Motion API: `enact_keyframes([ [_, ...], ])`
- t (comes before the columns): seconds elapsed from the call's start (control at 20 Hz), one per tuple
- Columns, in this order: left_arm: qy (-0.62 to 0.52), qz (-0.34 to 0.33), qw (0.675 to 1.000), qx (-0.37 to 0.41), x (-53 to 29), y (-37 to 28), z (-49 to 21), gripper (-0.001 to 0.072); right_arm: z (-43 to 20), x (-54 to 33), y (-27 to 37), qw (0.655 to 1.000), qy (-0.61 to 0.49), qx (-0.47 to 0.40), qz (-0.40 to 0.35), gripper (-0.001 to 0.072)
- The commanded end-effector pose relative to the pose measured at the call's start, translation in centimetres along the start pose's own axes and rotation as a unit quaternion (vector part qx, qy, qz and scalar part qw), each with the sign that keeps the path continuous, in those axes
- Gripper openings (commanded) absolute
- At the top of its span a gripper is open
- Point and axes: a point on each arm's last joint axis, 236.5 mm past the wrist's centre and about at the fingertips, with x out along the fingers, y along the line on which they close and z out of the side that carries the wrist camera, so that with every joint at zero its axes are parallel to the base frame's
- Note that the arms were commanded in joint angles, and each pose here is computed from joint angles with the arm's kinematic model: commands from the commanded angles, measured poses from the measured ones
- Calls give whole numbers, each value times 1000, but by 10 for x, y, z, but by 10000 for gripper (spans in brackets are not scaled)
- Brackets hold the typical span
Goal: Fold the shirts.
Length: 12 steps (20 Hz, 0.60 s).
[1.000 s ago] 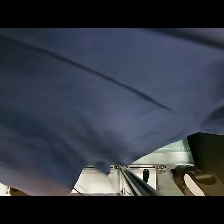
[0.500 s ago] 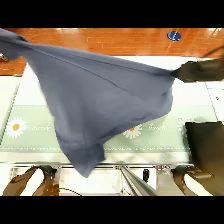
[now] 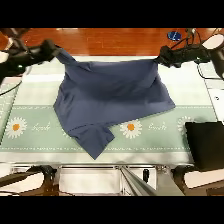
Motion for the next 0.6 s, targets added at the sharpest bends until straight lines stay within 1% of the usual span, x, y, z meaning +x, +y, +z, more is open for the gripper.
enact_keyframes([
  [0.0,70,-10,997,-16,24,8,-42,501,15,12,-24,998,4,60,35,422],
  [0.1,138,5,990,-3,1,33,-60,506,9,-18,-49,996,29,78,30,421],
  [0.15,177,27,984,-23,-17,54,-71,506,2,-39,-67,995,47,82,15,420],
  [0.2,228,57,971,-43,-41,81,-88,506,-9,-62,-88,995,70,74,-14,420],
  [0.3,317,109,939,-78,-96,125,-129,506,-39,-115,-144,984,108,67,-126,419],
  [0.35,326,133,931,-102,-120,144,-144,506,-54,-145,-175,973,109,75,-191,419],
  [0.4,309,147,930,-131,-137,156,-155,506,-66,-169,-198,962,94,101,-235,419],
  [0.45,280,159,932,-164,-149,166,-168,506,-81,-184,-214,955,72,138,-251,419],
  [0.5,255,161,933,-196,-157,169,-183,506,-98,-191,-224,951,49,172,-252,419],
  [0.55,242,144,936,-213,-161,163,-203,506,-114,-190,-226,950,30,200,-239,419],
])
